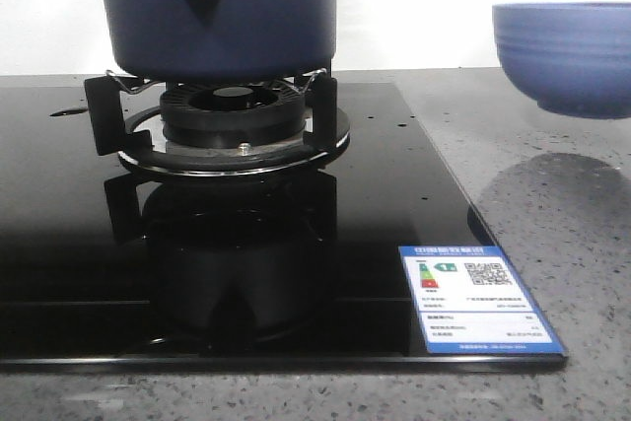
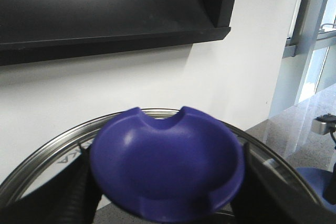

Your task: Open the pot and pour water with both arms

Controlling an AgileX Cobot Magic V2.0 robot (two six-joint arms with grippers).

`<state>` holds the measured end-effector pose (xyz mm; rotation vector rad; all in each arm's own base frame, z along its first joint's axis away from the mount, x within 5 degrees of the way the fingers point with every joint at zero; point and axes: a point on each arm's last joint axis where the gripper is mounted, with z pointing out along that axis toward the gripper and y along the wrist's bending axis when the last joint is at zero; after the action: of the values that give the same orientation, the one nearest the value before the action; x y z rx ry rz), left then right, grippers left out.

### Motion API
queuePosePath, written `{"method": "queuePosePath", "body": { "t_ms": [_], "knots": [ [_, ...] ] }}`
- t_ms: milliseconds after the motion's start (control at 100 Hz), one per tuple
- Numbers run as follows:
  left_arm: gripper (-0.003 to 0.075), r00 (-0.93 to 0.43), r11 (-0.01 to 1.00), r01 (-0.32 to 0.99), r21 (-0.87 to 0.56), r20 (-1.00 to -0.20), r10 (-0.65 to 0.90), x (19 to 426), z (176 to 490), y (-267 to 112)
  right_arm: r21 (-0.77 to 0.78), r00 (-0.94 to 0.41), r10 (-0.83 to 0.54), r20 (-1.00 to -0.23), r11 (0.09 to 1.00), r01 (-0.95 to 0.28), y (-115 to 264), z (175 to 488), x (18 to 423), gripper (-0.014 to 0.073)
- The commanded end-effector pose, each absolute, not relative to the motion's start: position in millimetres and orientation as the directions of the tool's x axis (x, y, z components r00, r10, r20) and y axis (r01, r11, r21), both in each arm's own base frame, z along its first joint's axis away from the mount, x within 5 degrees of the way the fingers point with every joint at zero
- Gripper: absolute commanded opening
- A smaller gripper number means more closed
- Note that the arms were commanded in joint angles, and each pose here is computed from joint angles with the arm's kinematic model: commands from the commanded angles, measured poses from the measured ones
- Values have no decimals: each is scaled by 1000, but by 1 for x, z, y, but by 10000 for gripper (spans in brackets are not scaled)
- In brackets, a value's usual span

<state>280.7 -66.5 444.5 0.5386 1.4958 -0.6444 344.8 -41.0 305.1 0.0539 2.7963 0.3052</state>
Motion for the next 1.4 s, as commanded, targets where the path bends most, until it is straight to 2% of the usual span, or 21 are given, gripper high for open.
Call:
{"method": "queuePosePath", "body": {
  "t_ms": [0, 420, 580, 620, 700, 820, 900, 1010, 1130, 1390],
  "knots": [
    [324, 42, 712, 699, -75, -989, -145, 266, 472, -68, 220, -917, 88, -390, 976, 0, -41, 323, 343, -42],
    [324, 42, 712, 699, -75, -989, -145, 266, 472, -68, 227, -932, 92, -352, 974, 10, -43, 307, 352, -42],
    [324, 42, 712, 699, -75, -989, -145, 266, 472, -68, 224, -928, 90, -360, 975, 7, -43, 308, 353, -26],
    [324, 42, 712, 699, -75, -989, -145, 266, 472, -68, 224, -930, 87, -357, 975, 5, -43, 307, 352, 0],
    [324, 42, 712, 699, -75, -989, -145, 266, 472, -68, 225, -931, 86, -355, 974, 5, -43, 307, 352, 113],
    [324, 41, 706, 705, -74, -989, -144, 265, 472, -68, 228, -934, 85, -347, 974, 3, -42, 308, 351, 325],
    [324, 39, 691, 719, -72, -989, -143, 264, 472, -71, 228, -932, 80, -353, 974, -2, -42, 314, 348, 378],
    [324, 33, 663, 746, -64, -990, -134, 261, 471, -83, 222, -914, 77, -397, 975, -14, -40, 332, 340, 379],
    [324, 22, 650, 758, -52, -994, -105, 263, 466, -96, 209, -875, 75, -479, 978, -31, -36, 359, 323, 379],
    [324, -65, 605, 794, -67, -998, -25, 286, 435, -121, 183, -770, 63, -635, 981, -71, -27, 411, 283, 379]
  ]
}}
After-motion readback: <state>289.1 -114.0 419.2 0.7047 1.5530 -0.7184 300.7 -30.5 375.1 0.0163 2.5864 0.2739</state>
